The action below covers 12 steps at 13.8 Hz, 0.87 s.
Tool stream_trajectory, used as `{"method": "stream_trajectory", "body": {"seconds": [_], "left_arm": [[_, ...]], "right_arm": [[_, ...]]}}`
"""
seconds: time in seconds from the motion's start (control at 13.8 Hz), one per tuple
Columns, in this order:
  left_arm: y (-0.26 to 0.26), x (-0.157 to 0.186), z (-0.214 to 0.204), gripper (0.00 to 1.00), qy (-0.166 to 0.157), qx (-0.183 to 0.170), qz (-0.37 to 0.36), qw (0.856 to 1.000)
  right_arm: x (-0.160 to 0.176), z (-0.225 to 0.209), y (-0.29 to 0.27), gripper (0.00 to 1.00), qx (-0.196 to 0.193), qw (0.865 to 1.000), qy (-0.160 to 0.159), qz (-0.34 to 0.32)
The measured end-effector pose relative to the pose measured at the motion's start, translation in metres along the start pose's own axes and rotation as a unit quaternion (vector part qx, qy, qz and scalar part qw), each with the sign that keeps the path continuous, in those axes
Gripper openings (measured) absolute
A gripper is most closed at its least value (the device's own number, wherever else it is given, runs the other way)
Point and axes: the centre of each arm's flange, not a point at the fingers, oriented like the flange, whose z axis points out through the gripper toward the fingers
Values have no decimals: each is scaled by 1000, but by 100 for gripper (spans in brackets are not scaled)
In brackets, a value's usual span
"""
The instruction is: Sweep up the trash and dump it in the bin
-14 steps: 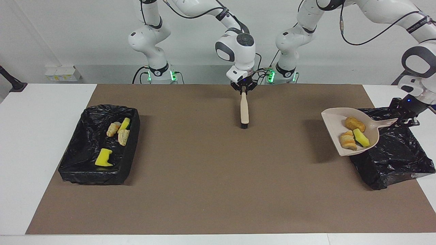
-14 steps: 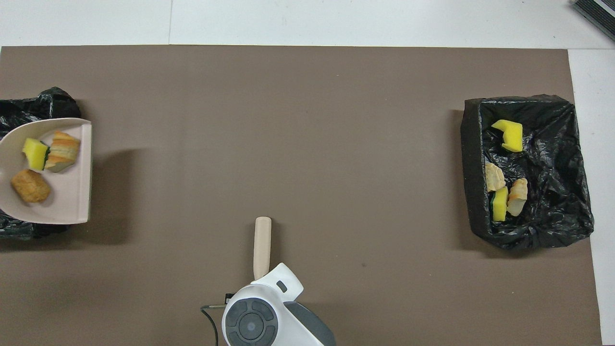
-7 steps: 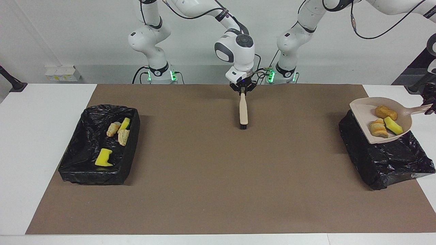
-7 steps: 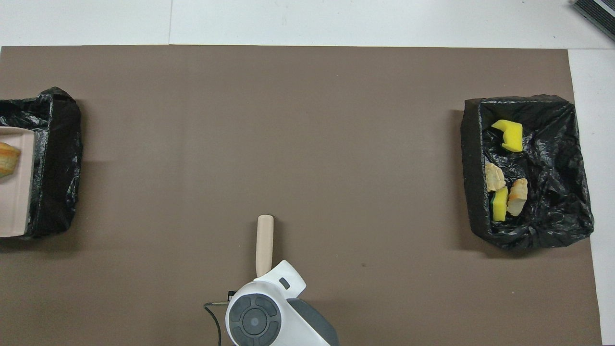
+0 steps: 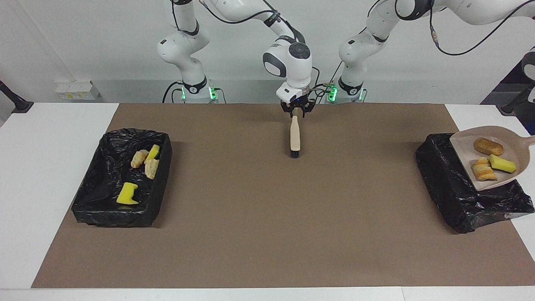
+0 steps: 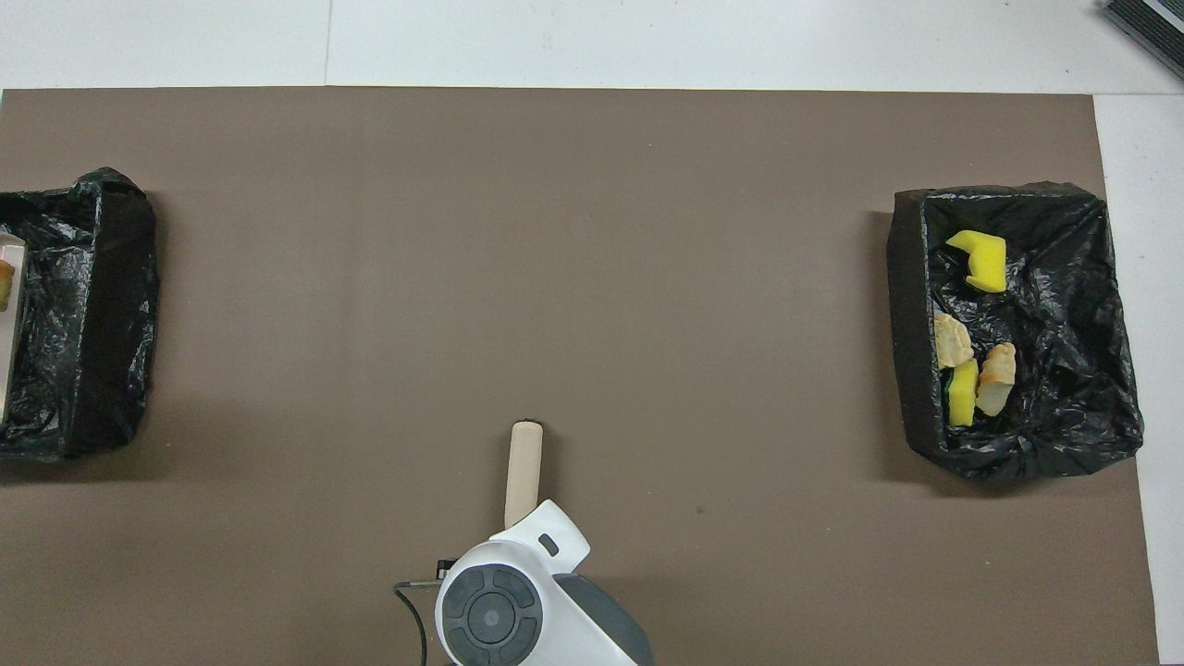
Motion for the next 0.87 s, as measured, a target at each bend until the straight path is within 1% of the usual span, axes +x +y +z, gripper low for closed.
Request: {"method": "stream_trajectory", "body": {"seconds": [0.07, 0.15, 0.29, 0.36, 0.44, 0.51, 0.58, 0.73, 0.8, 0.87], "left_arm": [[-6, 8, -7, 32, -32, -3, 2, 999], [-12, 15, -15, 32, -66, -7, 12, 998], [-19, 32, -31, 32, -131, -33, 1, 991], [-20, 38, -38, 32, -155, -44, -8, 987], [-20, 41, -47, 32, -175, -47, -12, 983], [-18, 40, -58, 32, -189, -44, -17, 981], [-12, 34, -72, 32, -195, -38, -25, 980], [4, 18, -99, 32, -202, -25, -43, 978], [9, 16, -108, 32, -200, -19, -48, 978], [12, 18, -113, 32, -188, -15, -52, 981]], "right_arm": [[0, 0, 0, 59, 1, 1000, 0, 0], [1, -1, -1, 59, 2, 1000, 1, 0], [8, -9, 0, 74, 9, 1000, 6, 6], [18, -16, 3, 74, 14, 1000, 10, 14], [31, -28, 9, 80, 22, 999, 18, 23], [47, -45, 19, 91, 32, 999, 28, 32], [64, -66, 33, 99, 40, 998, 38, 39], [91, -111, 71, 100, 42, 996, 49, 54], [100, -132, 90, 100, 41, 996, 54, 63], [107, -153, 109, 100, 37, 995, 60, 73]]}}
